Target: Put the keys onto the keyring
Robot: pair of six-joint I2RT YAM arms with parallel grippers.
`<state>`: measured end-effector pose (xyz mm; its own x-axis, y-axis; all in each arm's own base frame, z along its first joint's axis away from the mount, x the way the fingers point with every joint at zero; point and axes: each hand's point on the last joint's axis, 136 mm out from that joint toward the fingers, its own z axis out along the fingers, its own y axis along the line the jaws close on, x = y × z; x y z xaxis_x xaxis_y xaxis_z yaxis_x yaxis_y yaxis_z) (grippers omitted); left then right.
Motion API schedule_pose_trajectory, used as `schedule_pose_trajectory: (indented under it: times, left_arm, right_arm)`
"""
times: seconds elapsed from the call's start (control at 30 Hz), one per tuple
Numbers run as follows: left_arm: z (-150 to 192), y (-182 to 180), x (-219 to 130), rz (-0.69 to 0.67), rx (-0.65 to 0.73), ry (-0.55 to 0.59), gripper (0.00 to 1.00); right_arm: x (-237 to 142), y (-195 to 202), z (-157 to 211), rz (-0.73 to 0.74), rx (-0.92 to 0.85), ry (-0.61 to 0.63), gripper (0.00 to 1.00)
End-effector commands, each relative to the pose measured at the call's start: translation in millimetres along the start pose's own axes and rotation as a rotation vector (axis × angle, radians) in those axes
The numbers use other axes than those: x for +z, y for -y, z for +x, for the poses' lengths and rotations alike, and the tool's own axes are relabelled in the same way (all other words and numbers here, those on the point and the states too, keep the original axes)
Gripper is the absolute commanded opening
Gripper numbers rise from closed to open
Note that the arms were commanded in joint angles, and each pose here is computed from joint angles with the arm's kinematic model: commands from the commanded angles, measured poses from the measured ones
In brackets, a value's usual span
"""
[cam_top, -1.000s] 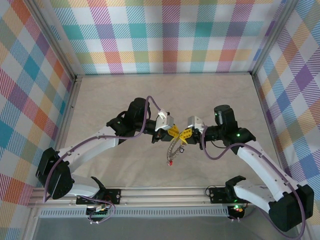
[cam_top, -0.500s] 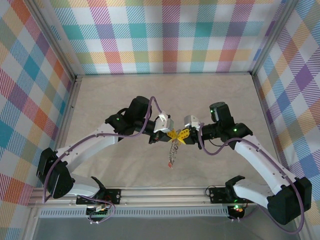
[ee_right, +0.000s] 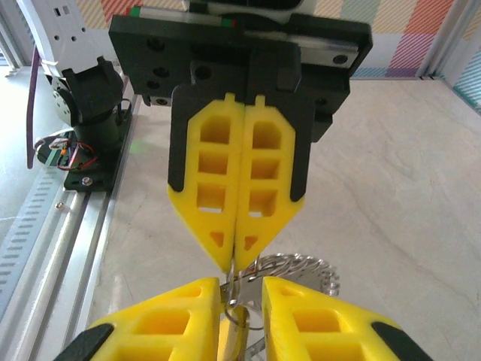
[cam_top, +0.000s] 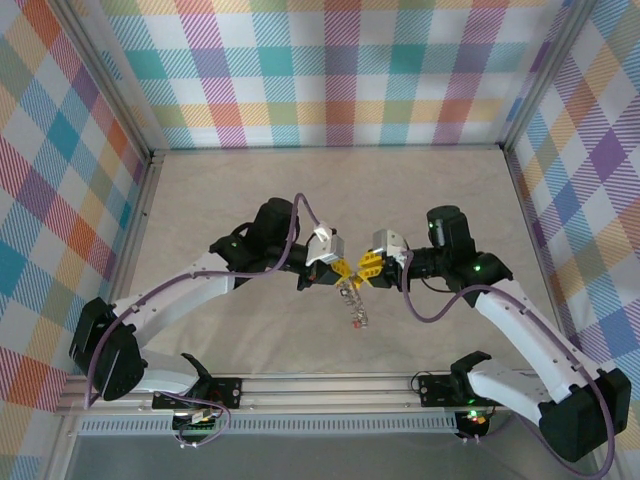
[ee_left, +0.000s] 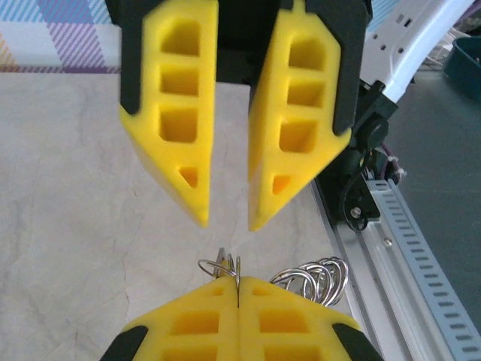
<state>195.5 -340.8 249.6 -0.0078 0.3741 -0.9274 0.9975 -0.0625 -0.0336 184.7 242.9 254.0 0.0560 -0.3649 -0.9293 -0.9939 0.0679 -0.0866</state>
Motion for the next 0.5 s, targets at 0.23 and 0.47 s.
schedule_pose_trajectory:
  times: [0.23, 0.47]
  left_arm:
    - [-34.2, 2.6, -13.3, -0.01, 0.078, 0.139, 0.0]
    - [-35.7, -2.9, -13.3, -0.04, 0.069, 0.17, 0.0]
  right_arm:
    - [5.7, -0.5, 10.4, -0.021, -0.007, -0.001, 0.25]
    - [6.5, -7.8, 6.3, -0.07, -0.01, 0.027, 0.21]
